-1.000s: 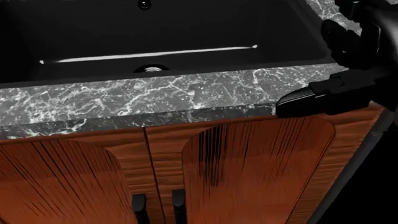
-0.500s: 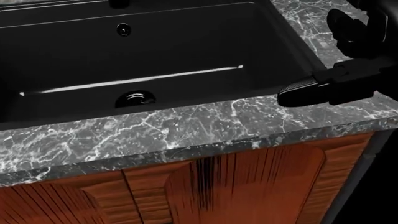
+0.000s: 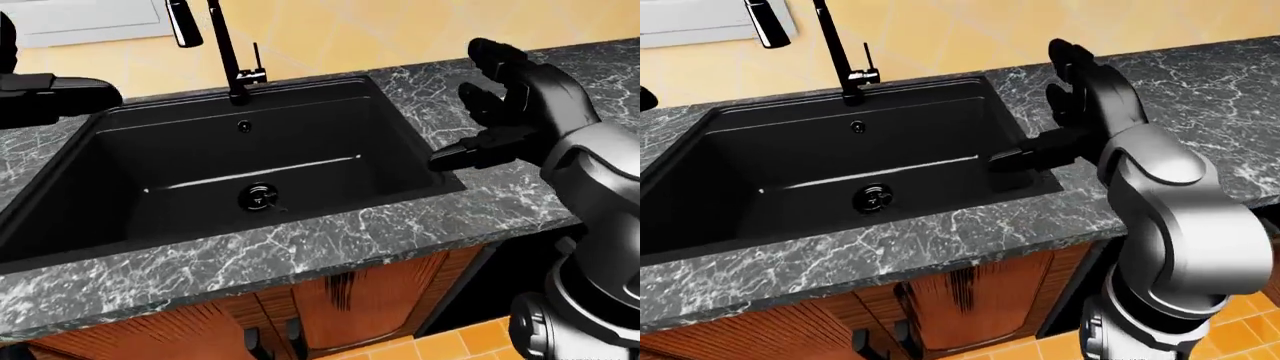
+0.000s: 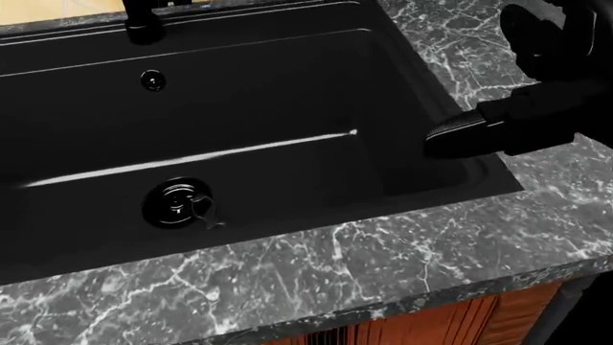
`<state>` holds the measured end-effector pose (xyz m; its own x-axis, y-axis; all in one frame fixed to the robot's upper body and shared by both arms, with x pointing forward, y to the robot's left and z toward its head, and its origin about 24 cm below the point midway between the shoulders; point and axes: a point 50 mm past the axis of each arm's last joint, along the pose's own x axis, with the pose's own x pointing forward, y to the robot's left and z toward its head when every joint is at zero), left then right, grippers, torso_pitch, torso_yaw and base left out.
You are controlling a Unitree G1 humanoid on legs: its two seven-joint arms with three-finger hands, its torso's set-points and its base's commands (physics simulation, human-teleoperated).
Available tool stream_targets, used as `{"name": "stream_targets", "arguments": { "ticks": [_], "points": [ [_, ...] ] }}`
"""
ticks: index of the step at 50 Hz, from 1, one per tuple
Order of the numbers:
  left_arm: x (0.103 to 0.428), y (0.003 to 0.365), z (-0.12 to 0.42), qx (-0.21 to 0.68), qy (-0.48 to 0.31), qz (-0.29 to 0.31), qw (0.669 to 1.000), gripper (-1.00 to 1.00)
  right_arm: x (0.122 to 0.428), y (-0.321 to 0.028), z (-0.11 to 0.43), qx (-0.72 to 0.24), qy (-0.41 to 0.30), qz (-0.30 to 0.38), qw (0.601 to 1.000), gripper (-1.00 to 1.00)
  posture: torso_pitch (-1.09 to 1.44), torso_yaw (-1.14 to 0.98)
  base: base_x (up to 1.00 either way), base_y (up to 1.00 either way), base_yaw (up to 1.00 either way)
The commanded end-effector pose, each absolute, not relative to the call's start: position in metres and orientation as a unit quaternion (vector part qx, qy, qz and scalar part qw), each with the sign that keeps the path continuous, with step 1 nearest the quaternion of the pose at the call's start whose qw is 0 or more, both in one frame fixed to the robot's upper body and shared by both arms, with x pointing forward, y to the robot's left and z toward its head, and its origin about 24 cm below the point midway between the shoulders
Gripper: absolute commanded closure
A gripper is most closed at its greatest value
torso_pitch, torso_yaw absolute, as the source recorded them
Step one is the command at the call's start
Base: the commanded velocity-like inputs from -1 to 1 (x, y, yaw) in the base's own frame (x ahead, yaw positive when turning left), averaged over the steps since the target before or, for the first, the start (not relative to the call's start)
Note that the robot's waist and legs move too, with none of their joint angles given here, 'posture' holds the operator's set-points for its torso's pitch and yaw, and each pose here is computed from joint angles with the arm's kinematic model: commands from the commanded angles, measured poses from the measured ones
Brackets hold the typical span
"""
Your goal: Turn the sink spout to the right.
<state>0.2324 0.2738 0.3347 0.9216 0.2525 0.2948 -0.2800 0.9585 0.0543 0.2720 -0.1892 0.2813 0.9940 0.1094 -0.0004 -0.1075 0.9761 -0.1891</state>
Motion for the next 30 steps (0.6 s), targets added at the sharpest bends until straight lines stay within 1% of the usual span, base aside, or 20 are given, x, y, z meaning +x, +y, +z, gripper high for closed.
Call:
{"name": "stream_targets", "arguments": {
  "ticks": [1,24,30],
  "points": [
    [0.2262,0.2752,0.3461,0.046,-0.176,0.145,0.973,-1.0,0.2696,-0.1871,0.2919,-0.101,-0.035,0.057,0.993,-1.0,0.0,0.0,0.18,0.0,0.0],
    [0.2241,0.2763,0.3507,0.039,-0.181,0.147,0.972,-1.0,0.2702,-0.1847,0.2975,-0.104,-0.037,0.06,0.992,-1.0,0.0,0.0,0.18,0.0,0.0],
    [0.2197,0.2792,0.3545,0.04,-0.189,0.151,0.97,-1.0,0.2681,-0.1842,0.2998,-0.104,-0.04,0.063,0.992,-1.0,0.0,0.0,0.02,0.0,0.0]
  ]
}}
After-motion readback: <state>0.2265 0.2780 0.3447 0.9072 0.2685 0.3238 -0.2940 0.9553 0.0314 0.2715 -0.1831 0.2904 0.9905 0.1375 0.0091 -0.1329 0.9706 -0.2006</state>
